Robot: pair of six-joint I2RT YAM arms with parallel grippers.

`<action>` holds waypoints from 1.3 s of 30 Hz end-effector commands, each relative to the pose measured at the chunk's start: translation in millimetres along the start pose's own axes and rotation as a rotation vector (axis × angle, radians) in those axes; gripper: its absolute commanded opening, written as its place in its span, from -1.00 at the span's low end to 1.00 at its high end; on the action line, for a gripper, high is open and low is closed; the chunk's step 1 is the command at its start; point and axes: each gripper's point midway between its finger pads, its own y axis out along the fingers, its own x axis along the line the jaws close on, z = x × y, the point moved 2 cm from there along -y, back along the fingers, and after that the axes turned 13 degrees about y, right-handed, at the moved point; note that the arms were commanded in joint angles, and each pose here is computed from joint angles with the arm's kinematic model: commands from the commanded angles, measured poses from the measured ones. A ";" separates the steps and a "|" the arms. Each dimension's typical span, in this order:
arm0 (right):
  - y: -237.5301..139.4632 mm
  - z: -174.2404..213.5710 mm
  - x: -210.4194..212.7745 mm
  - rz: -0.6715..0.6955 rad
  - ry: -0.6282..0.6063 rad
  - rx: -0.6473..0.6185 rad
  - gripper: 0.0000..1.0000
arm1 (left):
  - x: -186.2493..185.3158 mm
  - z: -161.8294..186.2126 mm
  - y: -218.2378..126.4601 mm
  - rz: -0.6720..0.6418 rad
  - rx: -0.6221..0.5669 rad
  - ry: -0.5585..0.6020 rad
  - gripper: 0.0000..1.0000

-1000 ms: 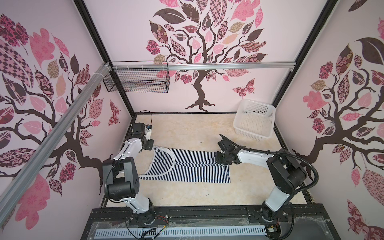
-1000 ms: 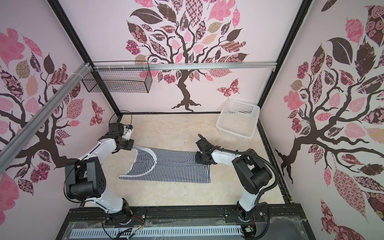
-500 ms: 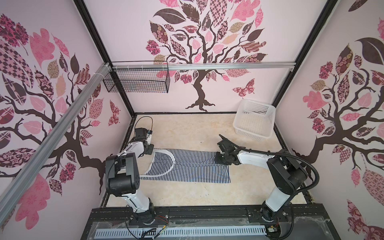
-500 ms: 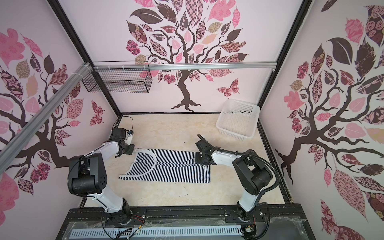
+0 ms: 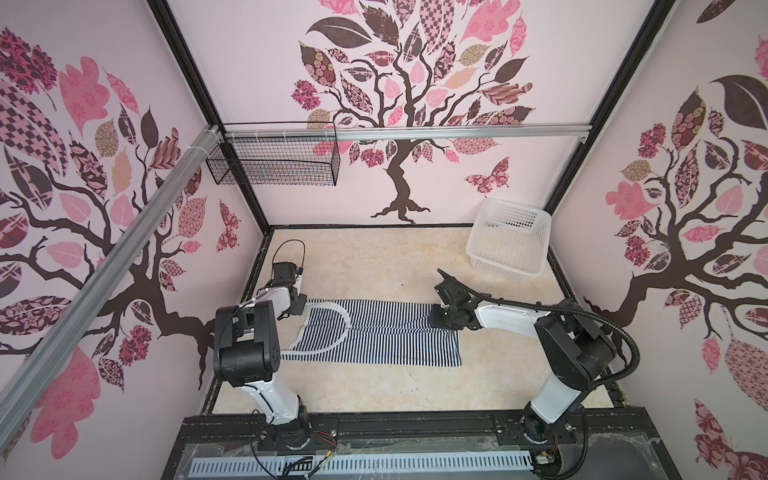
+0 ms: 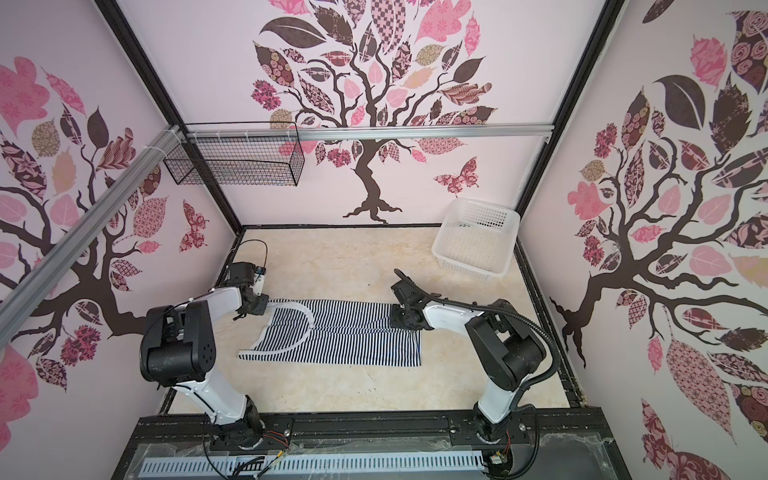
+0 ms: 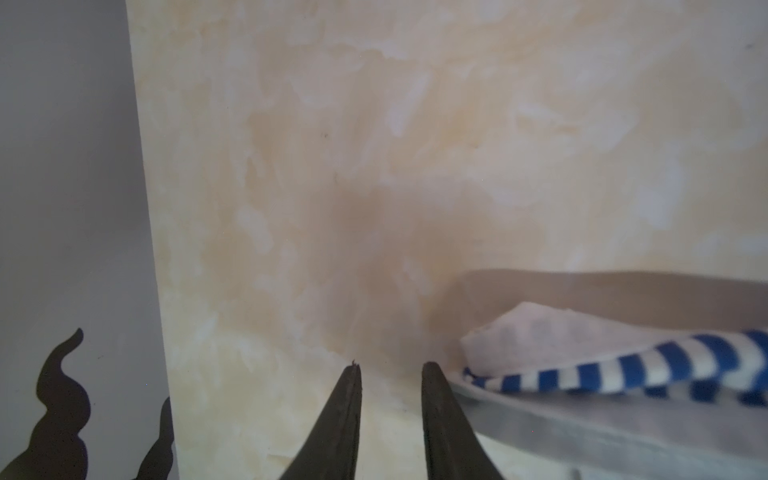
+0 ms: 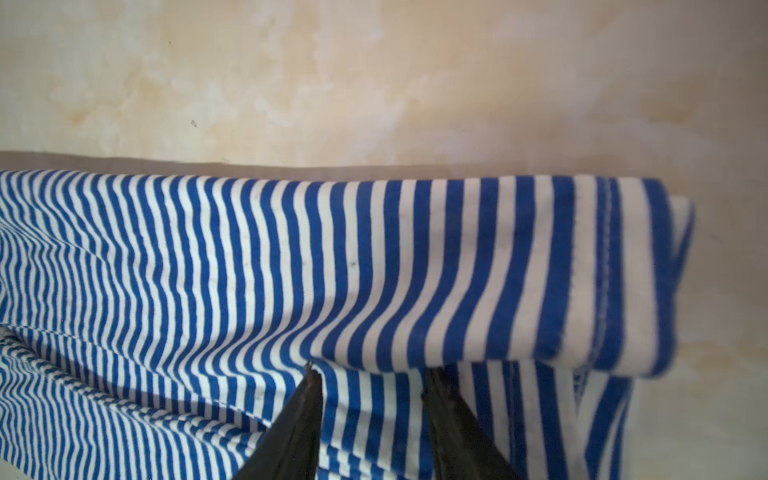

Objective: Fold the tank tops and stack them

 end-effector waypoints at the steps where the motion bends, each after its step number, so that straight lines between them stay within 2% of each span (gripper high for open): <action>1: -0.2 20.6 -44.4 0.159 -0.001 0.074 -0.07 | -0.3 11.7 6.9 -0.024 0.040 0.002 -0.34; 6: -5.3 22.5 -37.4 0.116 -0.010 0.089 -0.02 | 1.9 14.7 -3.4 -0.042 0.025 -0.015 -0.23; 10: -14.8 21.0 -27.0 0.056 -0.014 0.082 0.04 | 6.2 7.6 -37.1 -0.038 -0.070 -0.075 -0.18; 14: -26.8 16.5 -15.8 0.007 -0.015 0.064 0.11 | -3.8 -16.7 -78.1 0.071 -0.210 -0.082 -0.15; 19: -34.5 12.9 -7.7 -0.023 -0.016 0.053 0.18 | -58.1 -57.8 -106.1 0.253 -0.317 0.041 -0.14; 22: -36.6 12.0 -6.3 -0.028 -0.010 0.049 0.19 | -86.3 -76.7 -105.8 0.362 -0.325 0.081 -0.14; 25: -40.5 11.1 -5.0 -0.037 -0.006 0.041 0.19 | -98.7 -88.1 -89.7 0.421 -0.290 0.083 -0.15; 30: -46.2 11.2 -8.1 -0.029 -0.010 0.028 0.19 | -113.7 -86.4 -66.8 0.484 -0.220 0.104 -0.16; 35: -46.9 12.5 -11.0 -0.022 -0.002 0.027 0.20 | -121.3 -63.7 -51.6 0.473 -0.143 0.127 -0.17; 39: -44.2 13.9 -10.2 -0.027 -0.001 0.037 0.20 | -116.3 -51.3 -38.6 0.404 -0.081 0.151 -0.17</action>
